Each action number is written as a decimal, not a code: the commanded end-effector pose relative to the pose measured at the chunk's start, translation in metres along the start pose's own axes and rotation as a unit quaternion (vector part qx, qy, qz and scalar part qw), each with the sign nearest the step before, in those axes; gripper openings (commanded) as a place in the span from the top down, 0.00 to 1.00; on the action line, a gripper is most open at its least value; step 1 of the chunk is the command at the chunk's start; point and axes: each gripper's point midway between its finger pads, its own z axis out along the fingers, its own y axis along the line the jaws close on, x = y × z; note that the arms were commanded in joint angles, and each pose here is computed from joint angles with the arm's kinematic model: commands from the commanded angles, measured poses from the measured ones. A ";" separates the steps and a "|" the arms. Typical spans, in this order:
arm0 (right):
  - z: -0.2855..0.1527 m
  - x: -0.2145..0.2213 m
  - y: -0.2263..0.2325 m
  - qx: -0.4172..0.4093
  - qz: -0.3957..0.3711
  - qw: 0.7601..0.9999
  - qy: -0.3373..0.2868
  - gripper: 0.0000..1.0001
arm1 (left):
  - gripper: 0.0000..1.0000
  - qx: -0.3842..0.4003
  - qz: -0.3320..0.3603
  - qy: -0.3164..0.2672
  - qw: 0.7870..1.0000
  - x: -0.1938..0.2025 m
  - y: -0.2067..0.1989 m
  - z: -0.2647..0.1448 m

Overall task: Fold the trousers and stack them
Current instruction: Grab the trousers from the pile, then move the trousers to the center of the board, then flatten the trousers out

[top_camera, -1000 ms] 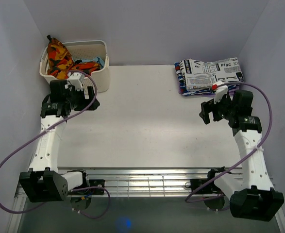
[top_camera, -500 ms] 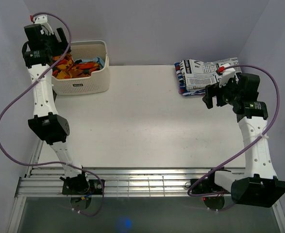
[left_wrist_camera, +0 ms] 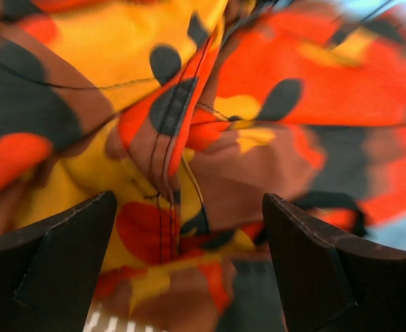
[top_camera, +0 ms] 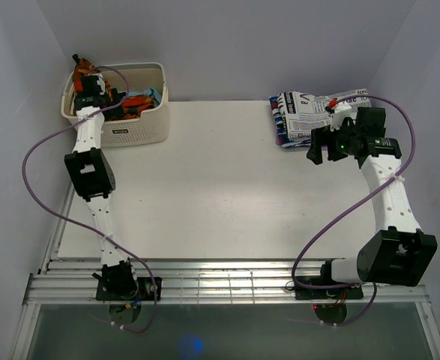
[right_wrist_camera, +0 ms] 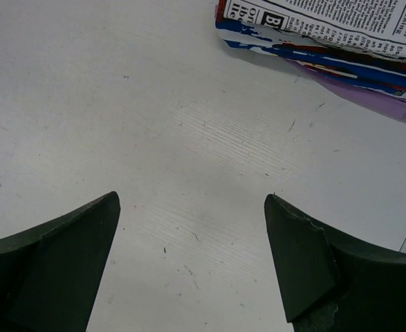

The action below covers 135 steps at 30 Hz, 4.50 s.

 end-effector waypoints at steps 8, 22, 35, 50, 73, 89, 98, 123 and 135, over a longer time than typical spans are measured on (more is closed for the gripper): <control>-0.001 0.006 0.002 -0.001 0.012 1.000 0.013 0.10 | 0.02 -0.009 0.024 -0.010 1.000 0.012 0.004 0.038; -0.004 -0.002 -0.006 0.012 0.017 0.999 0.026 0.10 | 0.83 0.026 0.034 -0.061 0.997 0.007 -0.011 0.069; -0.013 -0.002 0.003 0.007 0.016 1.000 0.011 0.10 | 1.00 0.104 -0.025 -0.432 0.896 -0.226 -0.035 -0.132; -0.035 -0.003 0.014 0.014 0.000 1.000 -0.022 0.10 | 1.00 0.127 -0.017 -0.742 0.658 -0.342 -0.032 -0.448; -0.047 -0.001 0.044 -0.034 0.011 0.998 -0.057 0.10 | 1.00 0.366 0.091 -0.723 0.579 -0.236 -0.109 -0.630; -0.039 0.009 0.042 -0.044 0.012 0.999 -0.028 0.10 | 1.00 0.719 0.311 -0.221 0.581 0.147 -0.336 -0.466; -0.014 0.036 0.046 -0.082 0.028 0.996 0.016 0.10 | 1.00 0.791 0.324 -0.079 0.513 0.252 -0.395 -0.491; 0.039 0.193 0.062 -0.152 0.030 0.950 0.273 0.05 | 0.09 0.493 0.299 0.109 0.810 0.238 -0.160 -0.262; -0.041 0.185 0.077 -0.157 -0.032 0.938 0.306 0.10 | 0.08 0.541 0.322 0.137 0.764 0.283 -0.144 -0.299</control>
